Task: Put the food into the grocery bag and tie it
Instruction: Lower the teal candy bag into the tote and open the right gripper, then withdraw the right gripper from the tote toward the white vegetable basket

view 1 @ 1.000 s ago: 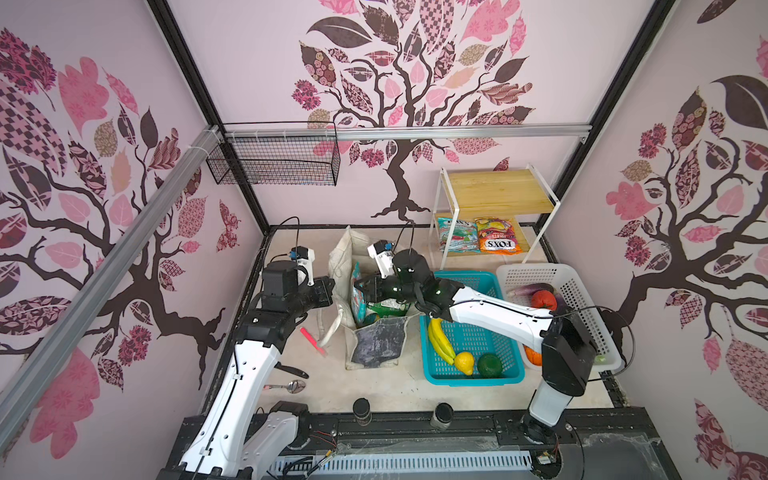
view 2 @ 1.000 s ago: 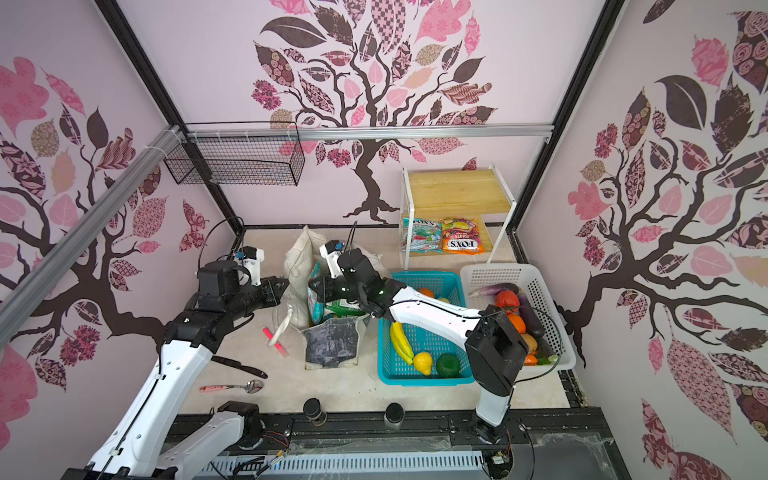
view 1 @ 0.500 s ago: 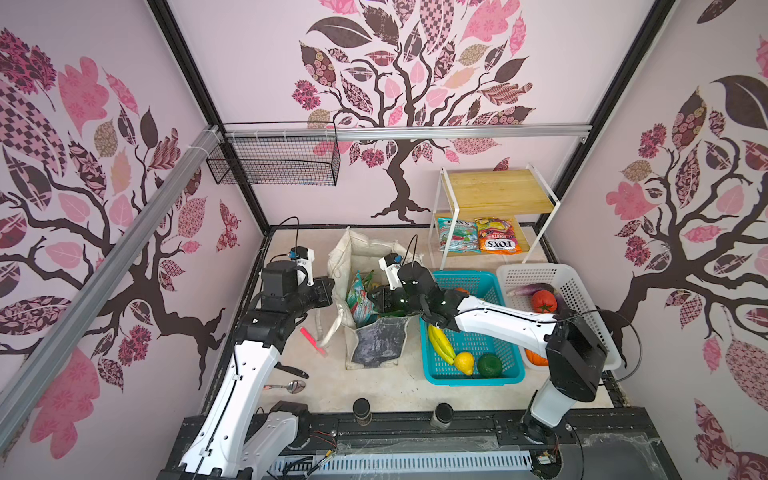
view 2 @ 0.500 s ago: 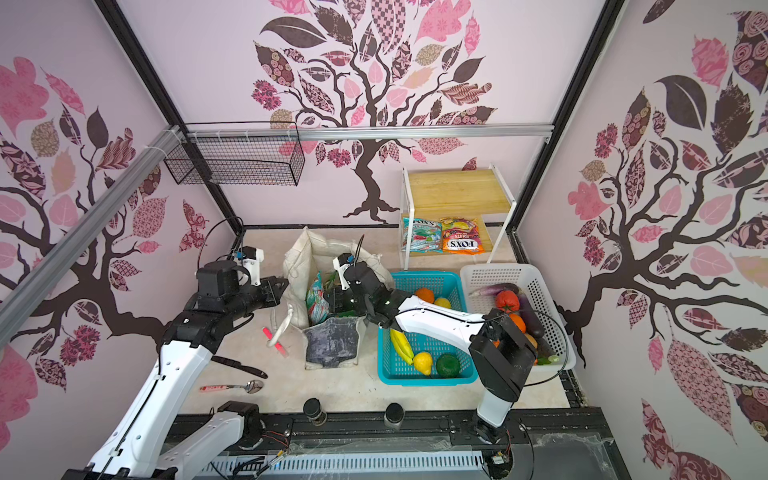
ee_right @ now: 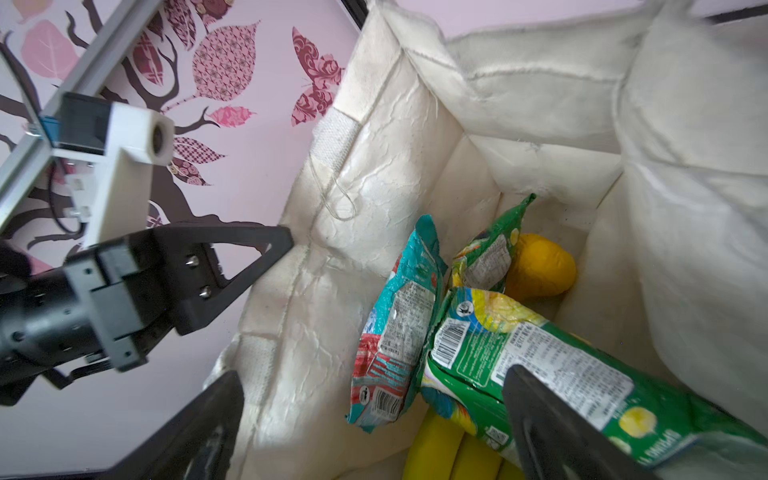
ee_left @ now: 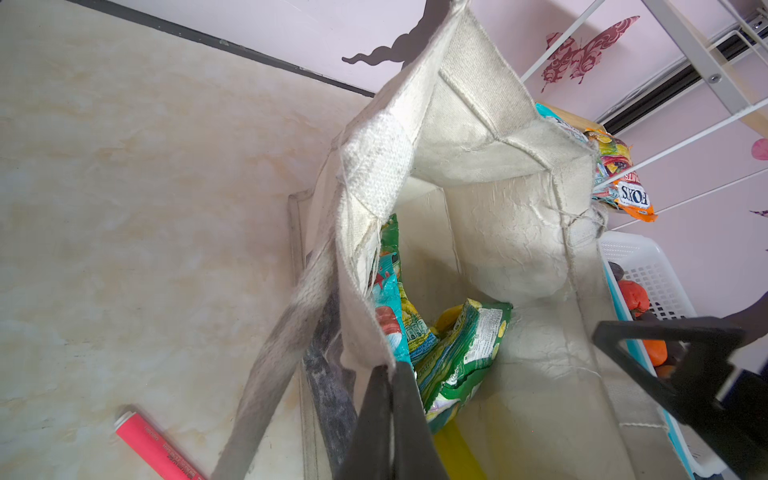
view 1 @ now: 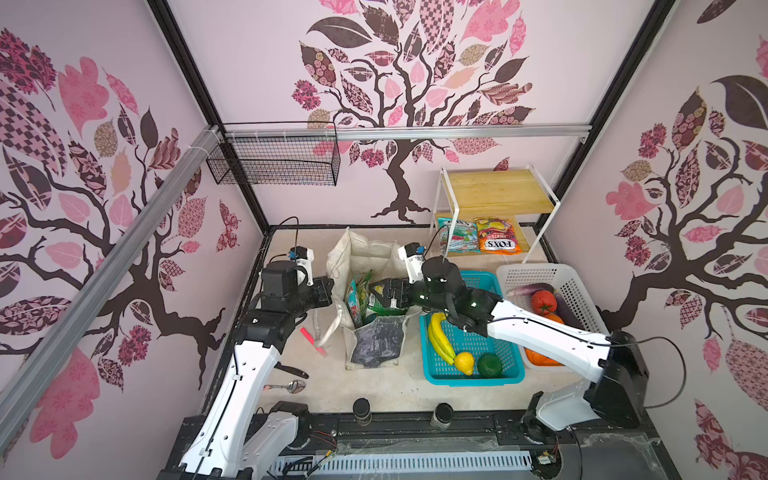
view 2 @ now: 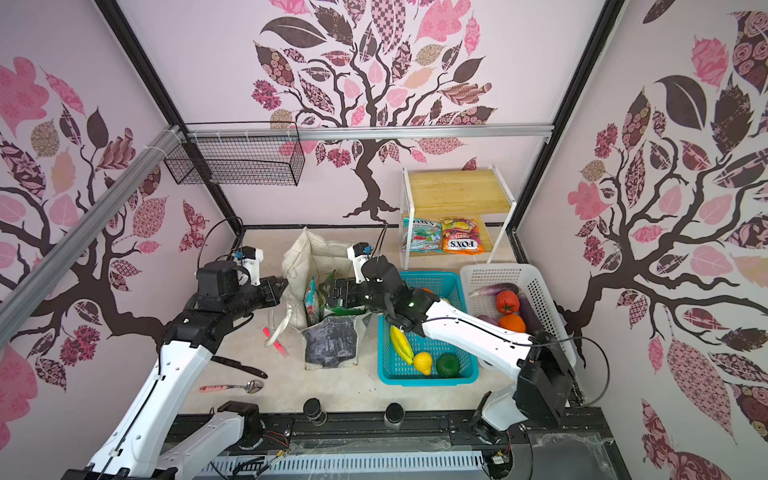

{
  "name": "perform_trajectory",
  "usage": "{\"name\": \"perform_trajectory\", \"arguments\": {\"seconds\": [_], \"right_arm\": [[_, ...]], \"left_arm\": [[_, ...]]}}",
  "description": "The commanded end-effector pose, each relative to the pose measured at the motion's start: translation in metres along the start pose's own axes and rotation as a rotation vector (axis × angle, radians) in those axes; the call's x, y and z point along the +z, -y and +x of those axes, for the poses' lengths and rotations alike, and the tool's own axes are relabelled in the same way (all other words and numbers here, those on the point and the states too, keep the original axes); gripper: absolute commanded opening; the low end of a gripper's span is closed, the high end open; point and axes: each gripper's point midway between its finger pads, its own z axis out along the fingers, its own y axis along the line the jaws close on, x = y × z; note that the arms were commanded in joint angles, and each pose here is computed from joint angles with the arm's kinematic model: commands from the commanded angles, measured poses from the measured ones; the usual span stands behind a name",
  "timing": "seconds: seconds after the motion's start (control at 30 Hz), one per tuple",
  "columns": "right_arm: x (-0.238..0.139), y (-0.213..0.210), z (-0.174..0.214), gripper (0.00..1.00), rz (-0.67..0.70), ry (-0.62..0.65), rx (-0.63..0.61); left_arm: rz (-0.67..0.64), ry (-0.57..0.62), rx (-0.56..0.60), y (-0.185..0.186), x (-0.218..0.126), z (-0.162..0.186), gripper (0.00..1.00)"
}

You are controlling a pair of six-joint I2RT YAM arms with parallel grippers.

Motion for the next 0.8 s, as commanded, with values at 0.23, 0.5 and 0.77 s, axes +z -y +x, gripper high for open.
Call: {"name": "perform_trajectory", "arguments": {"seconds": [0.23,0.5,0.77], "right_arm": [[-0.070,0.071,-0.030,0.99,0.214,0.075,0.046],[-0.062,0.118,-0.010,0.89,0.359,-0.006,0.007],[-0.037,0.139,0.009,0.84,0.393,-0.077,0.044]], "left_arm": [[-0.003,0.002,-0.001,-0.002,0.000,0.004,0.00],[-0.003,0.002,0.002,-0.002,0.000,0.004,0.00],[-0.005,0.001,0.002,-0.002,0.000,0.004,0.00]]}}
